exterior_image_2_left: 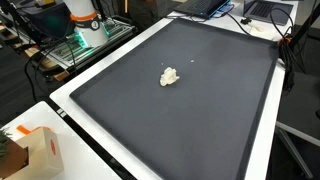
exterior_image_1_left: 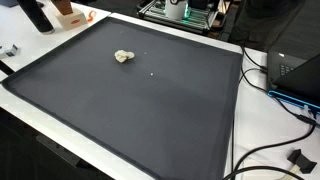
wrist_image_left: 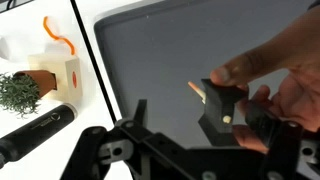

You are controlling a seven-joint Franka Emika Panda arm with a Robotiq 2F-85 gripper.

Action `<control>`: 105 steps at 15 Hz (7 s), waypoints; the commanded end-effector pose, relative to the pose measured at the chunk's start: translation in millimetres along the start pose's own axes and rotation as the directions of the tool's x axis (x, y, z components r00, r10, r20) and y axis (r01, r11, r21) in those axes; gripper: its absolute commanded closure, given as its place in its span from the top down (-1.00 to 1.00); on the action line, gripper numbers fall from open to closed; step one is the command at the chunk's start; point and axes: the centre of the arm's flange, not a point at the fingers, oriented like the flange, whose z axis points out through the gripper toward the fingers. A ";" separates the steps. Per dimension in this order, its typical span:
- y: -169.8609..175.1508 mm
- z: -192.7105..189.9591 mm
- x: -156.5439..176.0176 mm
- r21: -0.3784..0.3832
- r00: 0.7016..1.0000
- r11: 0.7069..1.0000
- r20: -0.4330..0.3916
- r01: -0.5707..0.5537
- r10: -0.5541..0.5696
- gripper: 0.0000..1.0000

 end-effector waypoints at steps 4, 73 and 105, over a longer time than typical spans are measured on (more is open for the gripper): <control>-1.3 0.4 2.7 0.006 1.000 1.000 -0.003 0.013 -0.013 0.50; -6.4 182.6 129.7 0.647 0.806 0.491 0.389 -0.584 0.445 -0.94; 13.3 224.3 158.1 0.487 0.548 0.307 0.494 -0.818 0.675 -0.94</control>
